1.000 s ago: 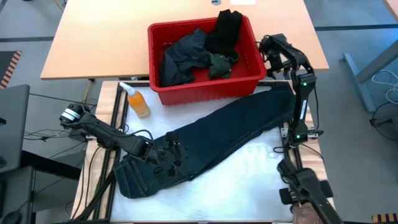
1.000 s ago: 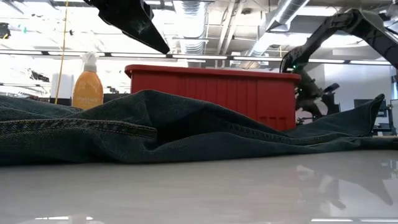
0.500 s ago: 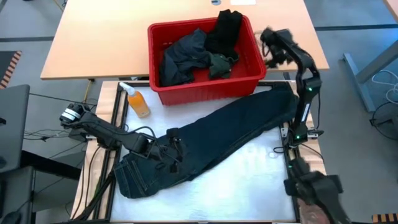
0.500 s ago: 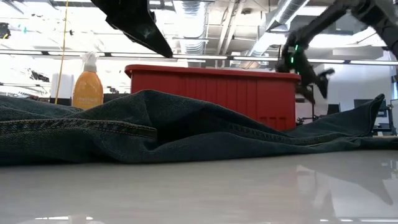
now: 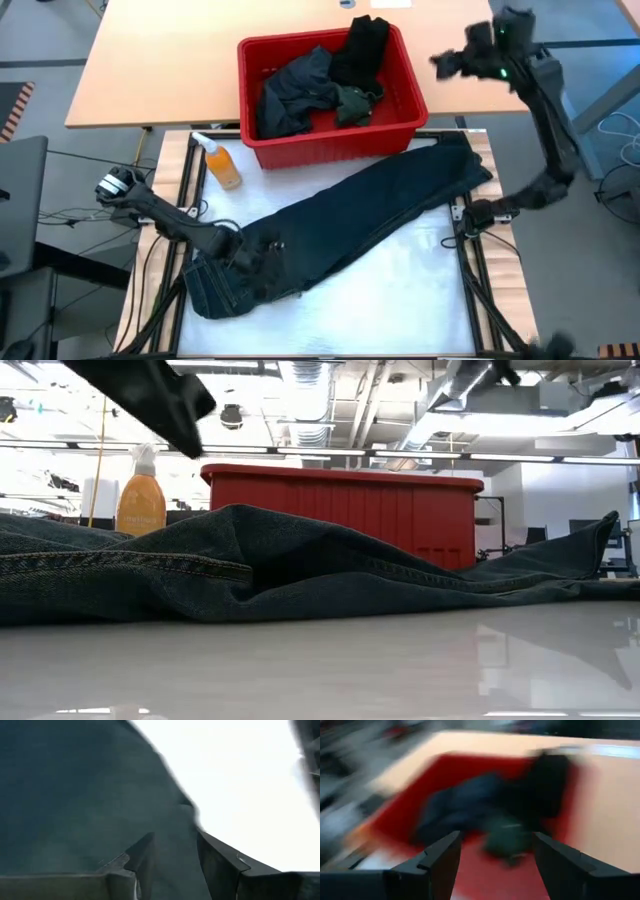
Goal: Fold Laundry from Bin
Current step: Fold the dark blue jeans
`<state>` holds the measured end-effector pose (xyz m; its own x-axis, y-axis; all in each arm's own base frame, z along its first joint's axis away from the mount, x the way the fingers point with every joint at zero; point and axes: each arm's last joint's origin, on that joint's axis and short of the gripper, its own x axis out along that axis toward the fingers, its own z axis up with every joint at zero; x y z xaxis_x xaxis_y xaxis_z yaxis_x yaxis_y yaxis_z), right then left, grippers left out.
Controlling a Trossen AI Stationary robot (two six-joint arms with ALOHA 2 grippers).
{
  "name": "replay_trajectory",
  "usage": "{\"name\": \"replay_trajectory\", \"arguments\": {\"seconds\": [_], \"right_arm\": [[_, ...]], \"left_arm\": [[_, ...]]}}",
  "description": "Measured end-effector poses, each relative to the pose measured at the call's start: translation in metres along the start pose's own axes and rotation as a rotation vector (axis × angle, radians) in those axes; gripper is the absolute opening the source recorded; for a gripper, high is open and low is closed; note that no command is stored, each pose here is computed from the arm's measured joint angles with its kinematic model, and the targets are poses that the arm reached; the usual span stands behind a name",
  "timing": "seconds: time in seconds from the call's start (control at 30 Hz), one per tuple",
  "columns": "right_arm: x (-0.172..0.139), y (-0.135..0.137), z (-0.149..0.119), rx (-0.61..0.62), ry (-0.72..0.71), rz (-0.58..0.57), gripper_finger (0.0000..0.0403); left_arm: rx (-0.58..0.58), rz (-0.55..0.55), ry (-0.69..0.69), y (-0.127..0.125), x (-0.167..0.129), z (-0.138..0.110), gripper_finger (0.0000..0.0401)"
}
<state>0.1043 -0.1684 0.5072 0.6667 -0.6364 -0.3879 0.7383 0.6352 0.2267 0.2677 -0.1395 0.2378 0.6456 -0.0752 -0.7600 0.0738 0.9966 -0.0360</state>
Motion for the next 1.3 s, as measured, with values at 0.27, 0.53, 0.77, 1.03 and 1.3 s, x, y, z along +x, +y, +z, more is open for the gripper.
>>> {"name": "replay_trajectory", "arguments": {"seconds": [0.27, 0.53, 0.77, 1.03, 1.3], "right_arm": [[-0.059, 0.097, -0.069, -0.225, 0.172, 0.542, 0.0269], [-0.030, 0.158, -0.212, -0.377, 0.348, 0.505, 0.0269], [0.019, 0.195, -0.313, -0.455, 0.460, 0.403, 0.0269], [0.076, 0.208, -0.386, -0.475, 0.469, 0.140, 0.0269], [0.113, 0.225, -0.436, -0.423, 0.521, 0.201, 0.0269]], "left_arm": [[0.036, -0.090, 0.112, -0.051, 0.049, -0.031, 0.0135], [-0.176, -0.182, 0.327, -0.070, 0.077, -0.060, 0.0135], [-0.212, -0.368, 0.433, -0.084, 0.054, -0.060, 0.0135], [-0.109, -0.087, 0.005, -0.078, 0.008, -0.033, 0.0135], [-0.164, -0.005, 0.185, -0.059, 0.064, -0.054, 0.0135]]}}
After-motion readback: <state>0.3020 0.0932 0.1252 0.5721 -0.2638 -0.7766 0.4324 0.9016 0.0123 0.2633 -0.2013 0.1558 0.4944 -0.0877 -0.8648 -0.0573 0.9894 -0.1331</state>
